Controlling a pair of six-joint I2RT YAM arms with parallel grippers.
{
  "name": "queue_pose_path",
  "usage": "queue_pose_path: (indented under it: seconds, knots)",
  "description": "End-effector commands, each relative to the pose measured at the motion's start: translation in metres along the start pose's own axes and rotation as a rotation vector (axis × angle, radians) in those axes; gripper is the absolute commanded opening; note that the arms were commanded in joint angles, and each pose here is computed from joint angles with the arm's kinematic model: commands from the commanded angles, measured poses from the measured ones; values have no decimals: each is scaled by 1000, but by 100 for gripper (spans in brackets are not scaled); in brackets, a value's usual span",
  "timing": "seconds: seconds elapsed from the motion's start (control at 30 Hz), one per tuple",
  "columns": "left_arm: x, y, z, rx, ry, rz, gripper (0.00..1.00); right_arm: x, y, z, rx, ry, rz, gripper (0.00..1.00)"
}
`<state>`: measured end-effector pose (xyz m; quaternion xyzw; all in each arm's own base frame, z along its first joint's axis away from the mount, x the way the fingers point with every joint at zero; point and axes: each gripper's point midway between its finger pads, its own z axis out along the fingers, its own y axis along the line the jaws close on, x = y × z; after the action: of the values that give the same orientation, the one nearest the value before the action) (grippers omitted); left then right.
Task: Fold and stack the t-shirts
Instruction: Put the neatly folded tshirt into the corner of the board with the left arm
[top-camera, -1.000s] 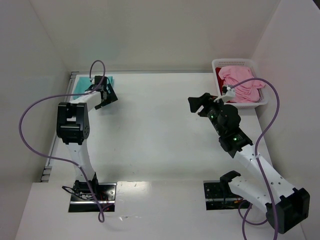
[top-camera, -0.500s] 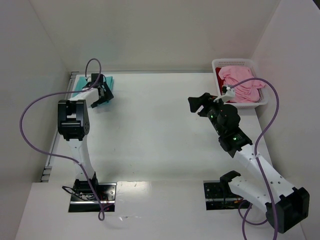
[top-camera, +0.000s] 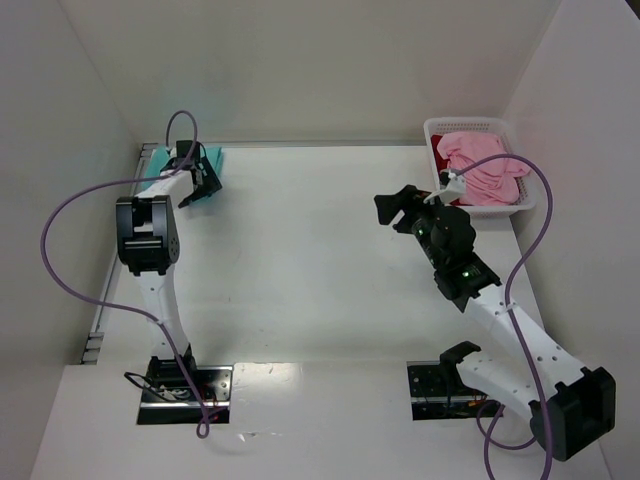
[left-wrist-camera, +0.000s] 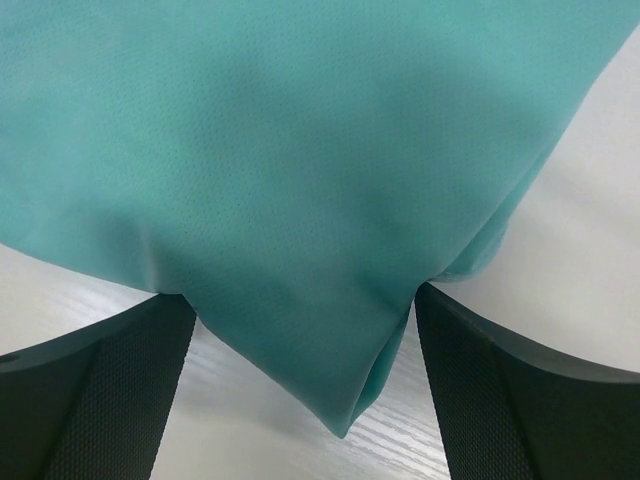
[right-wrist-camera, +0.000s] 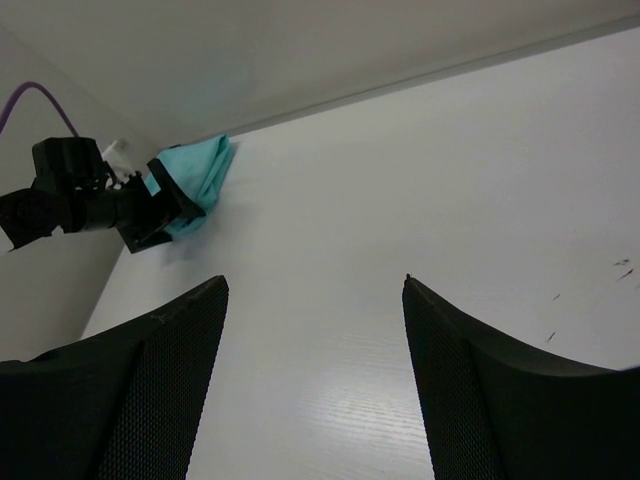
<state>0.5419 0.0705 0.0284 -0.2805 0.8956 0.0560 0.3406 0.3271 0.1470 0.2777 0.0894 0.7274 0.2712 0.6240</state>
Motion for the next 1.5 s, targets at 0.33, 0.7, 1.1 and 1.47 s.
queue_pose_path:
  seconds: [0.33, 0.7, 1.1, 1.47]
  knots:
    - [-6, -14, -1, 74, 2, 34, 96, -18, 12, 6, -23, -53, 3, 76]
    - [5, -42, -98, 203, -59, 98, 100, -13, -4, 10, 64, -53, 34, 100]
    - [29, -114, -233, 575, -204, 129, 100, -30, -11, 24, 169, -76, 54, 100]
    - [51, -139, -312, 836, -285, 221, 100, -67, -49, 40, 319, -145, 21, 100]
